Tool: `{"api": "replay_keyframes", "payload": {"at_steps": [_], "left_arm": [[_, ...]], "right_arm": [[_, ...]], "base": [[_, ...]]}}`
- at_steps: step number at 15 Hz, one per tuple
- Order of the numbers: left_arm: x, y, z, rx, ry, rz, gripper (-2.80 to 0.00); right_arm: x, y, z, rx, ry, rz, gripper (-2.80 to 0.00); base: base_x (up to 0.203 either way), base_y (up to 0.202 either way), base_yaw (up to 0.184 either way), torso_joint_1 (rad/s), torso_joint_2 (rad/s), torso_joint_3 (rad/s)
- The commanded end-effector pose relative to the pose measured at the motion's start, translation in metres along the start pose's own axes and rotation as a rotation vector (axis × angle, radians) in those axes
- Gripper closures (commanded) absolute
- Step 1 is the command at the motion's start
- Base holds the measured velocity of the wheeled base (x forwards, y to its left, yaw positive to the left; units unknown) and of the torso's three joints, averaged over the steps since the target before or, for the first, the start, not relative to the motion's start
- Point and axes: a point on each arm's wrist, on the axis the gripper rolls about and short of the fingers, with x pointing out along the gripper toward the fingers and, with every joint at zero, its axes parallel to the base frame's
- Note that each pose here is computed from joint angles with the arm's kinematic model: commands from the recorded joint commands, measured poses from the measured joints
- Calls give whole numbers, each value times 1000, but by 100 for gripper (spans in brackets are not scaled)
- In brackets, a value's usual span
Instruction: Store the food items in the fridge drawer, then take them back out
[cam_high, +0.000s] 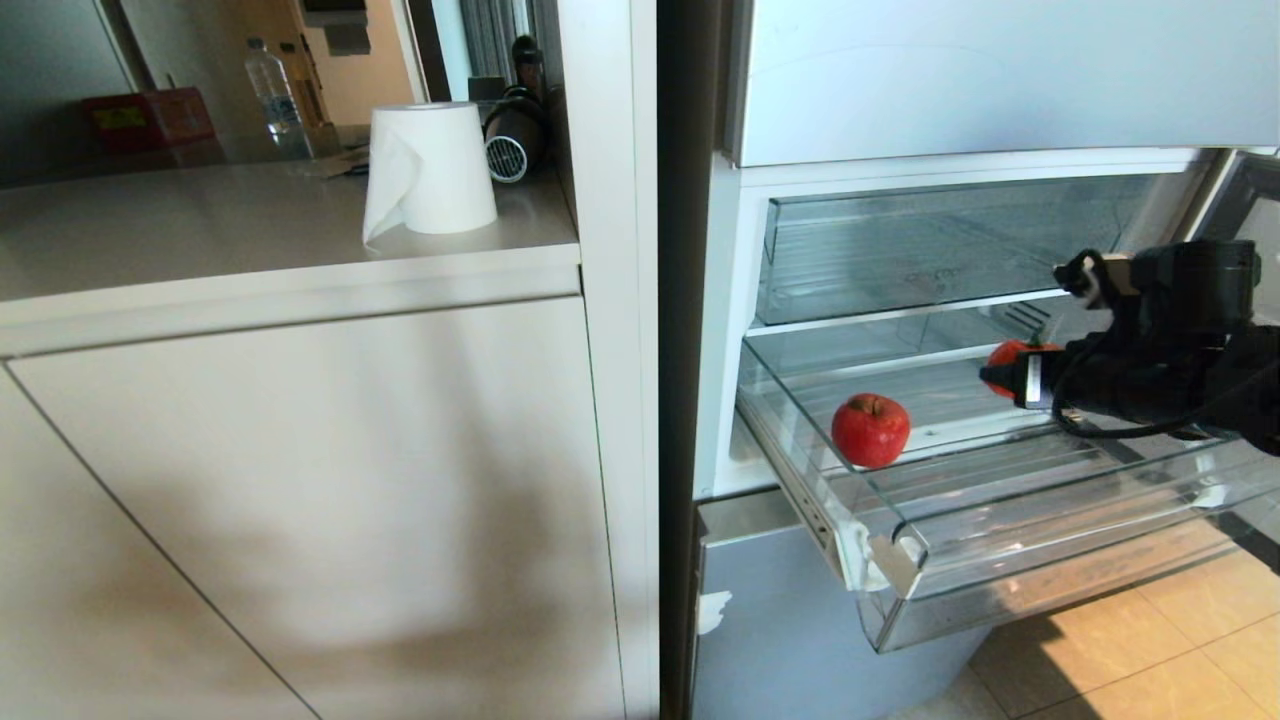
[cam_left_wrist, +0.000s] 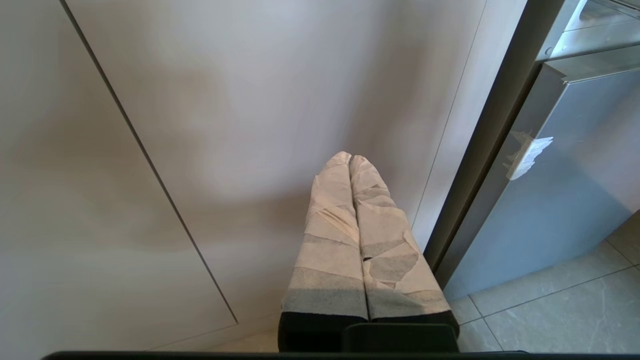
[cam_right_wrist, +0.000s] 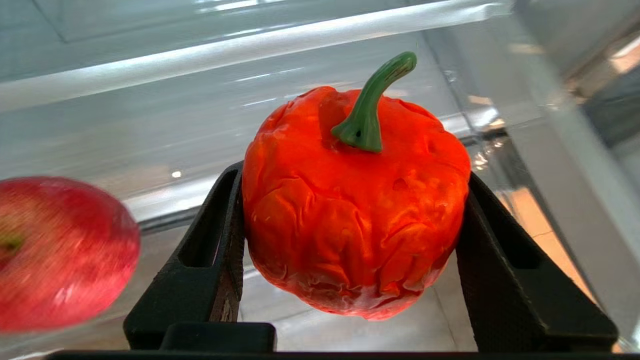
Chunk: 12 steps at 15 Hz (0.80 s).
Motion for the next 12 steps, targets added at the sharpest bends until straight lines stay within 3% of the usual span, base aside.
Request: {"api": "replay_keyframes", "payload": {"at_steps": [1, 12], "left_arm": [[0, 0, 0, 0, 1, 0, 0], [0, 0, 0, 0, 1, 0, 0]], "right_arm": [[18, 4, -7, -7, 30, 7, 0], [68, 16, -27, -6, 103, 26, 0]], "base": [[0, 0, 0, 0, 0, 0], [0, 0, 0, 0, 0, 0]]}}
